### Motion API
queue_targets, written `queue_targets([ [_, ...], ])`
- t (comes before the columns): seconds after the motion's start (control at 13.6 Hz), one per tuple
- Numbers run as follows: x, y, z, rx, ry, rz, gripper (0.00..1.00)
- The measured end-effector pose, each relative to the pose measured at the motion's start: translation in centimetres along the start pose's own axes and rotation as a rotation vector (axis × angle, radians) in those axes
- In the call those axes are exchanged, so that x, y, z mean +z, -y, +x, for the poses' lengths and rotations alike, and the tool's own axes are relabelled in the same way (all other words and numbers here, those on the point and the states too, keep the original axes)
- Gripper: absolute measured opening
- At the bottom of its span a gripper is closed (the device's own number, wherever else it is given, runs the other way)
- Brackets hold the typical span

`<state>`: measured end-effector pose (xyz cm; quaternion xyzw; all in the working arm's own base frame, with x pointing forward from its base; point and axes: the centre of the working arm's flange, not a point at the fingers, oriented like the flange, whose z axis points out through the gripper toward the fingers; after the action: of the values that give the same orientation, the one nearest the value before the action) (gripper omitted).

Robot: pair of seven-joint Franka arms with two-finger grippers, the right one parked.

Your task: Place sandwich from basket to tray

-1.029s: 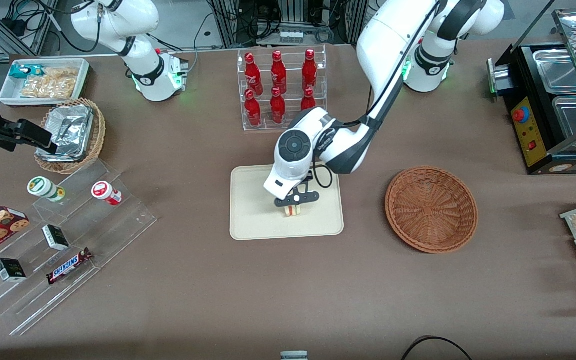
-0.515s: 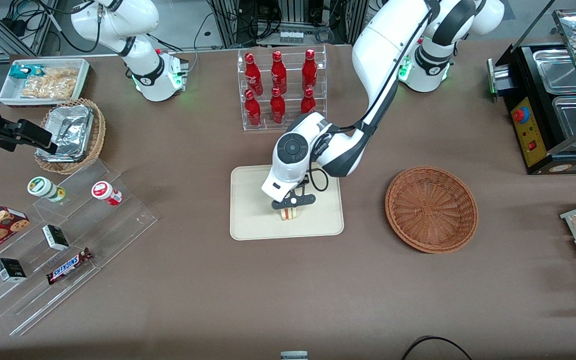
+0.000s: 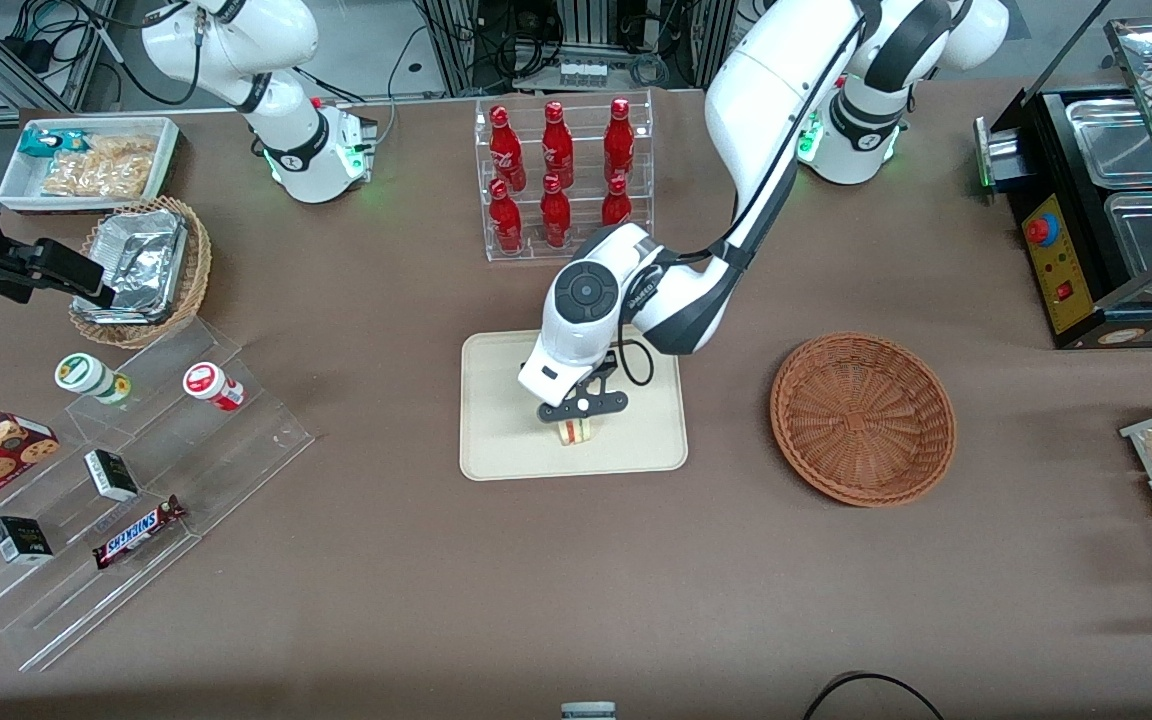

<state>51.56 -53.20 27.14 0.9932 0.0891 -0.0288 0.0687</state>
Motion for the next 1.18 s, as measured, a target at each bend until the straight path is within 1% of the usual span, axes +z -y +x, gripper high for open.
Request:
queue_targets([
  [0.07, -1.0, -0.2, 0.0, 0.002, -0.005, -0.007, 0.89],
  [0.15, -1.9, -0.2, -0.1, 0.003, -0.001, -0.001, 0.99],
  [0.37, -5.3, 0.3, -0.7, 0.006, 0.027, 0.044, 1.0],
  [0.51, -8.8, 1.1, -0.9, 0.002, 0.047, 0.079, 1.0],
  [0.59, -10.6, 1.6, -0.7, -0.002, 0.047, 0.091, 1.0],
  [0.66, -12.4, 2.5, -0.2, -0.01, 0.036, 0.105, 1.0],
  [0.74, -14.0, 3.6, 0.5, -0.024, 0.028, 0.126, 1.0],
  [0.88, -16.5, 6.4, 2.0, -0.059, 0.039, 0.176, 1.0],
  [0.96, -17.6, 8.0, 3.0, -0.062, 0.049, 0.191, 1.0],
  [1.03, -18.5, 9.8, 4.2, -0.054, 0.061, 0.2, 1.0],
  [1.18, -19.7, 13.7, 6.7, -0.034, 0.079, 0.202, 1.0],
])
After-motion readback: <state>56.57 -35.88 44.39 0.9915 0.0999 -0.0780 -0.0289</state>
